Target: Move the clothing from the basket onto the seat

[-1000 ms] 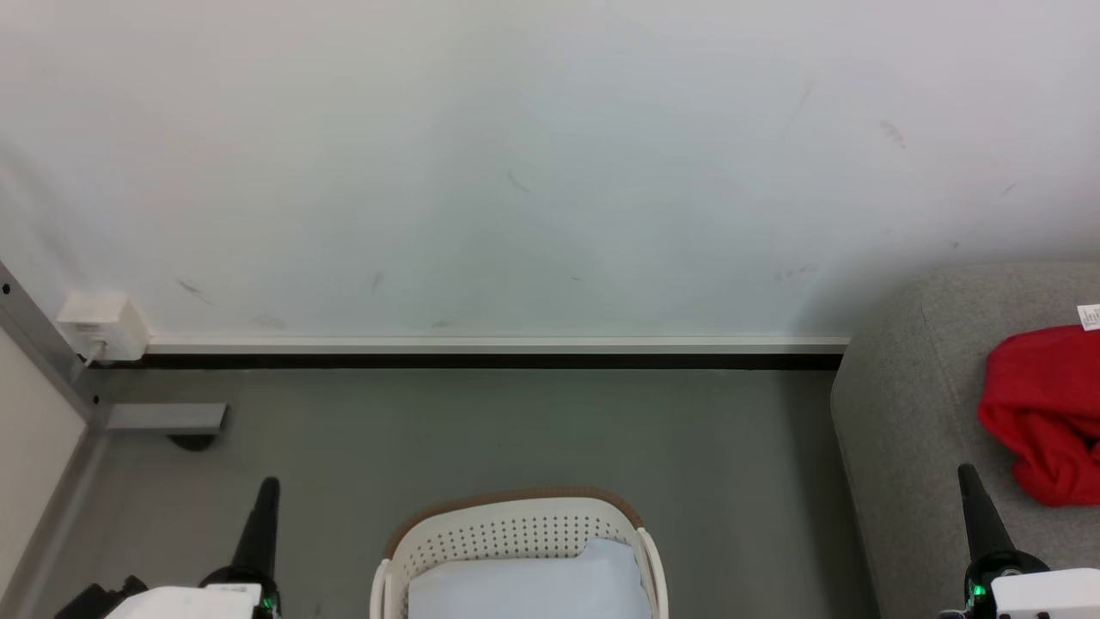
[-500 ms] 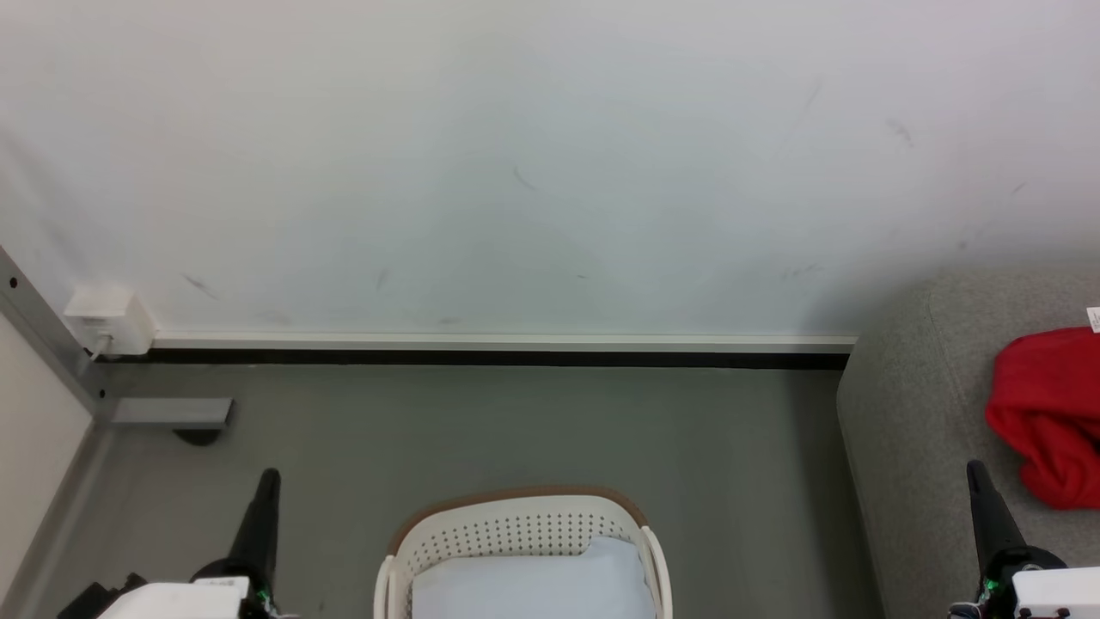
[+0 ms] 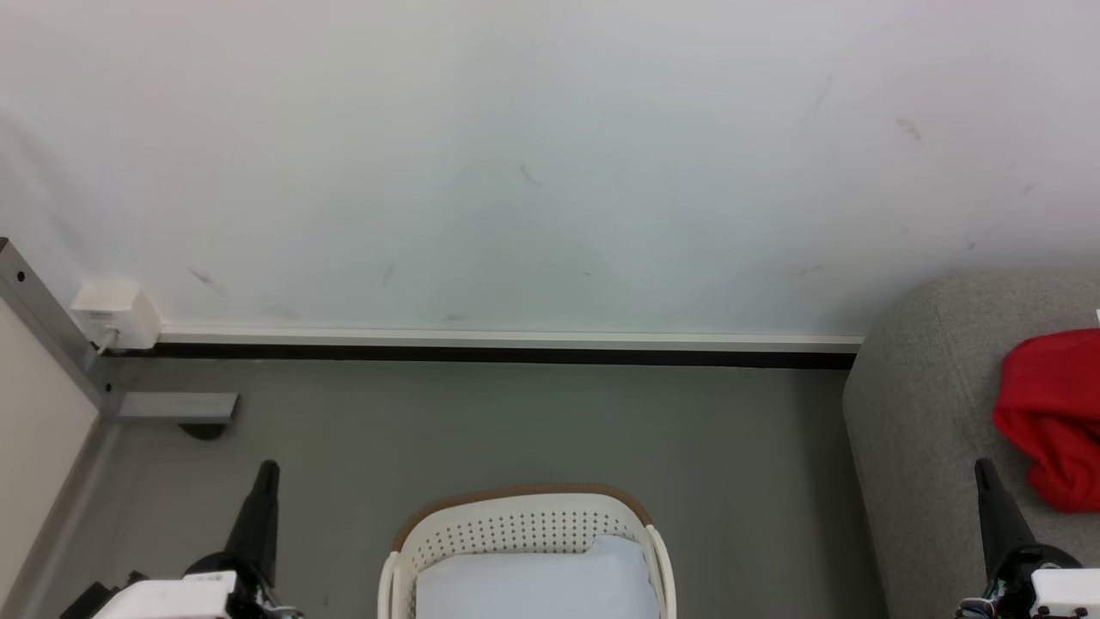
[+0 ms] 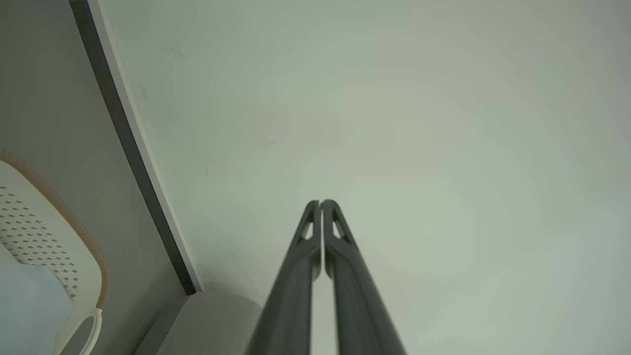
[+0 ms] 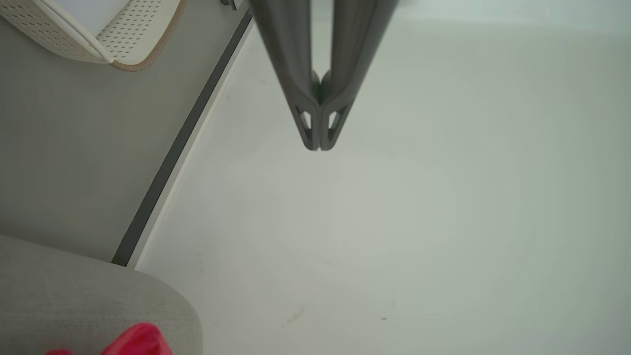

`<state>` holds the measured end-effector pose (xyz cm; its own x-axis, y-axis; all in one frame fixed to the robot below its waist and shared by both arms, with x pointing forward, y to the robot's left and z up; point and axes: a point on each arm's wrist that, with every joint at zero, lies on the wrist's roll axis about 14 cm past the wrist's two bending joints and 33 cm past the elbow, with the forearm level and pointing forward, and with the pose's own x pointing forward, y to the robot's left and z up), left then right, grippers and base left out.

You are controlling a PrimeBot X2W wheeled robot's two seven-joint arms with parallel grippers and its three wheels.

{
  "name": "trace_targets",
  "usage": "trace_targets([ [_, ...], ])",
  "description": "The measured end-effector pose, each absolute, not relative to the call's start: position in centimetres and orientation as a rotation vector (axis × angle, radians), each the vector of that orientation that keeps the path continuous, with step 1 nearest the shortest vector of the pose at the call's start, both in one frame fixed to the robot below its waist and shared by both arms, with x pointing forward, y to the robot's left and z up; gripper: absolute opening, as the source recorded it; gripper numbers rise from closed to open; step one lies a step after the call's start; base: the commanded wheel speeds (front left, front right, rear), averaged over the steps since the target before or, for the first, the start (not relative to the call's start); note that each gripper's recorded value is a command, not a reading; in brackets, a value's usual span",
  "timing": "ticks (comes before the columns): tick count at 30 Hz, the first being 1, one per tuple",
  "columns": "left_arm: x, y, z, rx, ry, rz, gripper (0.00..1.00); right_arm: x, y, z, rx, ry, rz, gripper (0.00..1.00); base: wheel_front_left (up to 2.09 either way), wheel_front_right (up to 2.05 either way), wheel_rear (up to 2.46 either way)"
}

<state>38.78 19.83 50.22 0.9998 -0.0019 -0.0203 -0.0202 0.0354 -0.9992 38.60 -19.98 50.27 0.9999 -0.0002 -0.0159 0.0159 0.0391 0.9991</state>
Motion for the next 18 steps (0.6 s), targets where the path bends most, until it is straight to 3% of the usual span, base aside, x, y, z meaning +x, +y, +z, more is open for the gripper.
trace_targets([
  [18, 38.79, 19.95, 50.39, -1.569, 0.011, 0.009, 0.00, 38.71, -20.05, 50.37, 1.575, 0.006, -0.010, 0.00, 0.00, 0.00, 0.00],
])
